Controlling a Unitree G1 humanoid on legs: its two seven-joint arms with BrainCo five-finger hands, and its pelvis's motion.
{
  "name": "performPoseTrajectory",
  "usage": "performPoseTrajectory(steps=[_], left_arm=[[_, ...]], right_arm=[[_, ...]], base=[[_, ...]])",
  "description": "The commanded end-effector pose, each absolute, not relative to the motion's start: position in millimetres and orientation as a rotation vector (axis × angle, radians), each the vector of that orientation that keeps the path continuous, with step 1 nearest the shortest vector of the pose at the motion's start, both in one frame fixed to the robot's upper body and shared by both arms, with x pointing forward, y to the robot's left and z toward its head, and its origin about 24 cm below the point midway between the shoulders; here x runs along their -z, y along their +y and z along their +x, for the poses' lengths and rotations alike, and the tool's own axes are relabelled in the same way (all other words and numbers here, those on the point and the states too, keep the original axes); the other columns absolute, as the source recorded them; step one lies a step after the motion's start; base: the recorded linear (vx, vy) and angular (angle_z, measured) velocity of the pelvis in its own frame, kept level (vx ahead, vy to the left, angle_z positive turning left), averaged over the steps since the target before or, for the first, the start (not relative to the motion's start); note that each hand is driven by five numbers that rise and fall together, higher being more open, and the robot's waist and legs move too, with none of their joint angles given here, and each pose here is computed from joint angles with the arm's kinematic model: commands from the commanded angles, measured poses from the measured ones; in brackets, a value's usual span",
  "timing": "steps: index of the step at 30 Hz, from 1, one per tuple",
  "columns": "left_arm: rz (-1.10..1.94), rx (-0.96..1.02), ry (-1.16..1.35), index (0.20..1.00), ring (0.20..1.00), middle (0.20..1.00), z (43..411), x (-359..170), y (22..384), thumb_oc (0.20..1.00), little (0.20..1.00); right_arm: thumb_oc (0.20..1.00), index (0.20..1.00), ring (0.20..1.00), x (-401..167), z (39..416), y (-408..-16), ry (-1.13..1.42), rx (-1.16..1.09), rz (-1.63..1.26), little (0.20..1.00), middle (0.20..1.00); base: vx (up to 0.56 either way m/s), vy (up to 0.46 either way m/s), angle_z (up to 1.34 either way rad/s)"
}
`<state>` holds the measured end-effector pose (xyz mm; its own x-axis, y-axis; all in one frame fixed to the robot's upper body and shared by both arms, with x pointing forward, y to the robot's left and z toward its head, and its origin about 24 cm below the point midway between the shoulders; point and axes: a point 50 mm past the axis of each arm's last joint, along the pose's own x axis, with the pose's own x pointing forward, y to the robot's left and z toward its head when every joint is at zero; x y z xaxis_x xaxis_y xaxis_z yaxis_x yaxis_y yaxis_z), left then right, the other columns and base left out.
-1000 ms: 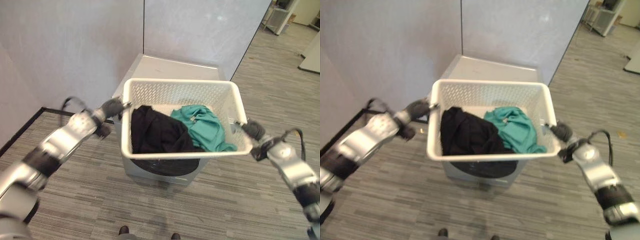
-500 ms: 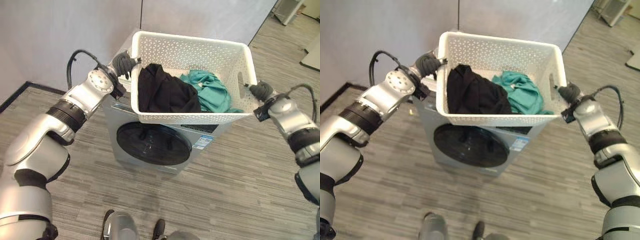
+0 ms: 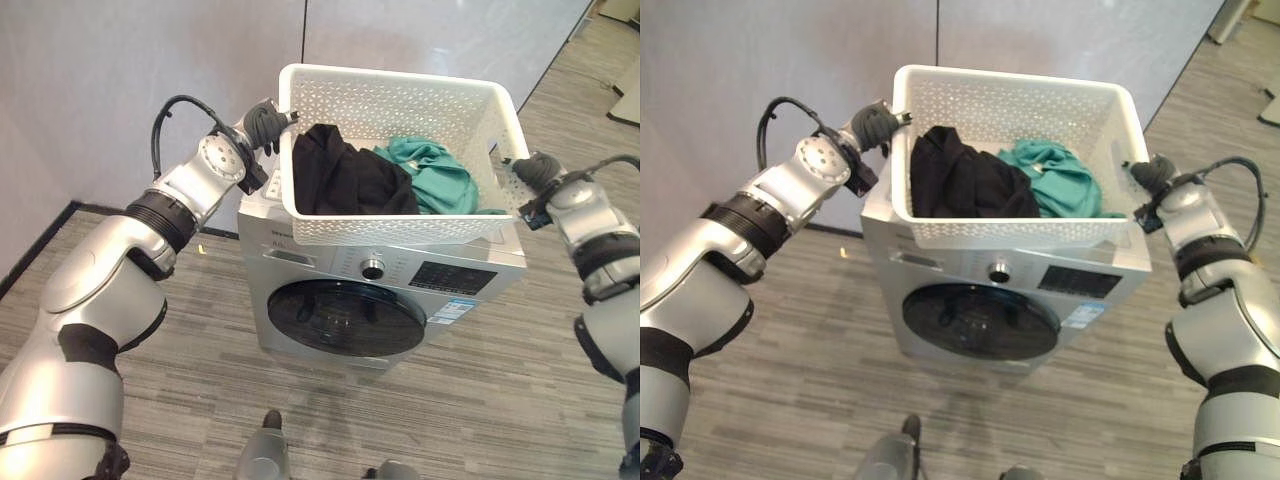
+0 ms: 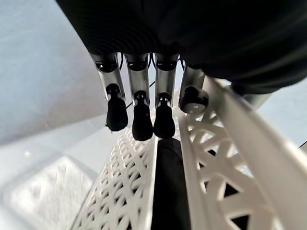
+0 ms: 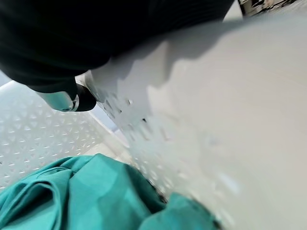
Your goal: Grab the laundry basket,head to the washer,open it,put in the laundry and shut it.
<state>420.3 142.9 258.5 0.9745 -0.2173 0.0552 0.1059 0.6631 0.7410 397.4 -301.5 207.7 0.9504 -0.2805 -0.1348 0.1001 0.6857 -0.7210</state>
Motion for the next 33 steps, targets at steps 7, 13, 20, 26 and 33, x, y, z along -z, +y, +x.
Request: performPoseTrajectory(steps=[7, 13, 20, 26, 33], left_arm=[[0.853, 0.117, -0.248, 0.2, 0.2, 0.2, 423.8, -295.0, 131.5, 0.2, 0.2], [0.852, 0.073, -0.229, 0.2, 0.2, 0.2, 427.3, -292.5, 134.3, 0.2, 0.2], [0.912, -0.015, -0.16, 0.3, 0.3, 0.3, 431.8, -290.5, 149.4, 0.3, 0.3], [0.914, -0.12, -0.149, 1.0, 1.0, 1.0, 430.6, -305.5, 167.7, 1.0, 1.0], [0.795, -0.184, -0.266, 1.0, 1.0, 1.0, 425.2, -329.1, 174.0, 1.0, 1.0]], right_arm=[[0.2, 0.2, 0.2, -227.7, 376.8, -350.5, 0.332, 0.444, -0.801, 0.2, 0.2], [0.2, 0.2, 0.2, -229.3, 372.3, -358.1, 0.361, 0.465, -0.815, 0.2, 0.2], [0.2, 0.2, 0.2, -225.7, 375.0, -353.0, 0.396, 0.435, -0.852, 0.2, 0.2], [1.0, 1.0, 1.0, -227.0, 385.8, -333.6, 0.377, 0.403, -0.828, 1.0, 1.0], [1.0, 1.0, 1.0, -237.6, 385.8, -334.9, 0.297, 0.452, -0.738, 1.0, 1.0]], base=[[0.06, -0.033, 0.09], [0.01, -0.029, -0.1], [0.0, -0.017, -0.01], [0.01, 0.006, -0.02], [0.03, 0.009, -0.02]])
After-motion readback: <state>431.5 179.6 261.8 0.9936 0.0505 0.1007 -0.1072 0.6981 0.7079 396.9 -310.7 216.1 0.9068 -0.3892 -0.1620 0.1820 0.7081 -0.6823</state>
